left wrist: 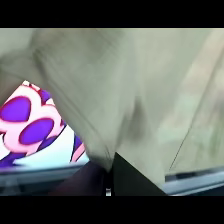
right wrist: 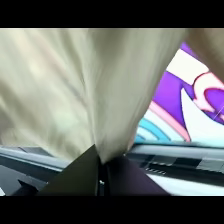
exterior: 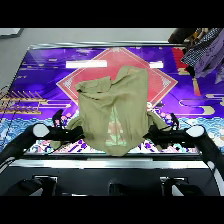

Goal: Fold the clothes and pants, and hang the long-sleeved shirts on hangers.

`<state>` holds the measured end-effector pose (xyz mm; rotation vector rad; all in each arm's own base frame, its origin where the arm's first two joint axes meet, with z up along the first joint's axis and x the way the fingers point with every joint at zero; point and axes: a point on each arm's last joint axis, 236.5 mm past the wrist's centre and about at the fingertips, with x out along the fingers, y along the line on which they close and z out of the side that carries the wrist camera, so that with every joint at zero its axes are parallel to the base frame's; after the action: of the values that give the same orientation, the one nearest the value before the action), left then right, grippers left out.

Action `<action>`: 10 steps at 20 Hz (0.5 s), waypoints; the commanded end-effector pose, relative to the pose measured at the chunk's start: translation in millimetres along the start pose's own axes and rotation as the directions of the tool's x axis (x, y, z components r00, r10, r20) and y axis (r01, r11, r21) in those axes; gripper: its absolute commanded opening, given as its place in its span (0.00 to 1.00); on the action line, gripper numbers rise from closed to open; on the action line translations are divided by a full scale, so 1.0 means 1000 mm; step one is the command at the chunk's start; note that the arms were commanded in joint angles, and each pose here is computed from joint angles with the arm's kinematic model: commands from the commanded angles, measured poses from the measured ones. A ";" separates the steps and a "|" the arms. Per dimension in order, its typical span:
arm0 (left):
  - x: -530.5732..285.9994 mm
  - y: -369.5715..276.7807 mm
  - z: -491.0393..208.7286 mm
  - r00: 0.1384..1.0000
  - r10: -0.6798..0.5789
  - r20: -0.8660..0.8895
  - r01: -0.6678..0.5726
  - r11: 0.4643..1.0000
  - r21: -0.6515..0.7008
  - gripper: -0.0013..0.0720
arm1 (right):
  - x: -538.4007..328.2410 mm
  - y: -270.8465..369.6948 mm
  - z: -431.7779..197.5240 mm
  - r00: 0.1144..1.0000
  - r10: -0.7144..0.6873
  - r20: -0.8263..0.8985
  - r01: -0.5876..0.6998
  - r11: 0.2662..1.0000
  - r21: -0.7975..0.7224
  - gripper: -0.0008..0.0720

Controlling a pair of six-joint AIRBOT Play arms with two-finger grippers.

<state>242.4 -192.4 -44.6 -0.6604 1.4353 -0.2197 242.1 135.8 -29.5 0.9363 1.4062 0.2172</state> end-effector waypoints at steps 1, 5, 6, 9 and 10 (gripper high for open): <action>-0.045 0.012 -0.031 0.996 0.073 -0.047 -0.067 0.992 0.108 0.04 | -0.034 0.007 -0.034 0.999 -0.033 0.009 0.033 0.997 -0.073 0.05; -0.088 0.016 -0.077 0.993 0.105 -0.056 -0.099 0.990 0.105 0.04 | -0.077 0.005 -0.104 0.998 -0.062 0.006 0.062 0.997 -0.053 0.05; -0.096 0.014 -0.087 0.994 0.094 -0.051 -0.089 0.992 0.088 0.04 | -0.086 0.006 -0.120 0.998 -0.056 0.018 0.056 0.998 -0.018 0.05; -0.106 0.006 -0.098 0.998 0.056 -0.034 -0.054 0.997 0.062 0.04 | -0.103 0.017 -0.131 0.995 -0.012 0.095 0.004 0.997 0.082 0.05; -0.107 0.002 -0.095 0.998 0.052 -0.029 -0.050 0.997 0.061 0.04 | -0.103 0.019 -0.126 0.995 -0.005 0.105 -0.007 0.993 0.115 0.05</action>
<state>147.0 -165.1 34.4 -0.5471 1.4656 -0.2584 130.3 136.7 63.6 0.9206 1.3412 0.1795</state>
